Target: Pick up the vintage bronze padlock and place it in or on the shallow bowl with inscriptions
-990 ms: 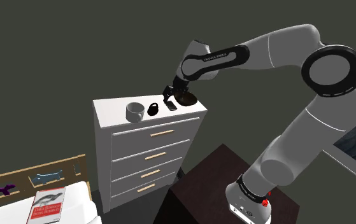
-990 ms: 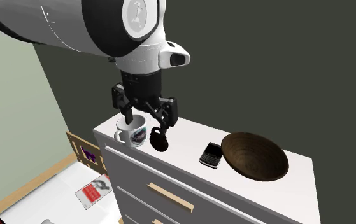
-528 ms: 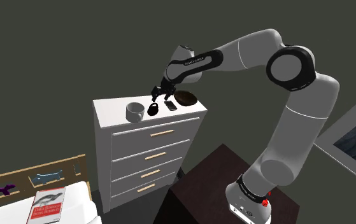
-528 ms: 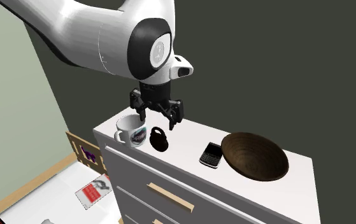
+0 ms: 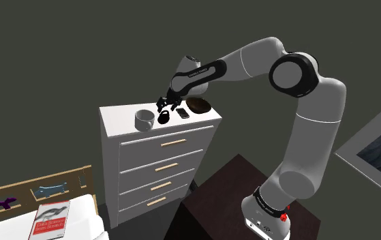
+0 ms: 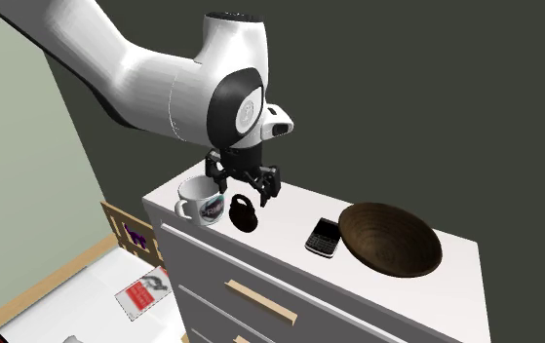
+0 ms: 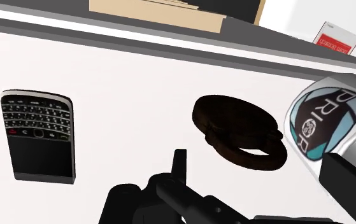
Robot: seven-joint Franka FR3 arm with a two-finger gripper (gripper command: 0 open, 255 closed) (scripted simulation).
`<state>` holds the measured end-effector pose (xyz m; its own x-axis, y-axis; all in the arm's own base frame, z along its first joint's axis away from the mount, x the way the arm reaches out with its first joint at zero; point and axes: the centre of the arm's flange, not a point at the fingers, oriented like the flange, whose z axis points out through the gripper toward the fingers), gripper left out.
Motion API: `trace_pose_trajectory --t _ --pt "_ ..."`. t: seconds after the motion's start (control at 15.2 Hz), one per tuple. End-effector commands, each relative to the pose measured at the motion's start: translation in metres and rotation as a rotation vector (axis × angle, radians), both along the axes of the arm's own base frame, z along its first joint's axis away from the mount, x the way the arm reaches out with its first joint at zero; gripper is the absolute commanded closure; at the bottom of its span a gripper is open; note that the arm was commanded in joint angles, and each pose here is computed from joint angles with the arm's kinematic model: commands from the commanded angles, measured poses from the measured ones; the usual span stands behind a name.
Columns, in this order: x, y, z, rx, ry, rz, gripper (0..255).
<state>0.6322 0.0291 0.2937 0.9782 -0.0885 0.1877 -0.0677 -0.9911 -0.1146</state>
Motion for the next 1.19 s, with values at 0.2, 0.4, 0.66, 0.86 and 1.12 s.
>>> trace_pose_trajectory --t 0.2,0.4,0.66,0.86,1.12 --pt "0.0016 0.0002 -0.0092 0.0 0.0 0.0 0" --pt "0.0016 0.0002 -0.0092 0.0 0.0 0.0 0" --pt "0.0016 0.0002 -0.0092 0.0 0.0 0.0 255" --pt "0.0015 0.0002 -0.0091 0.0 0.0 0.0 255" --pt "0.0016 0.0002 -0.0092 0.0 0.0 0.0 255"
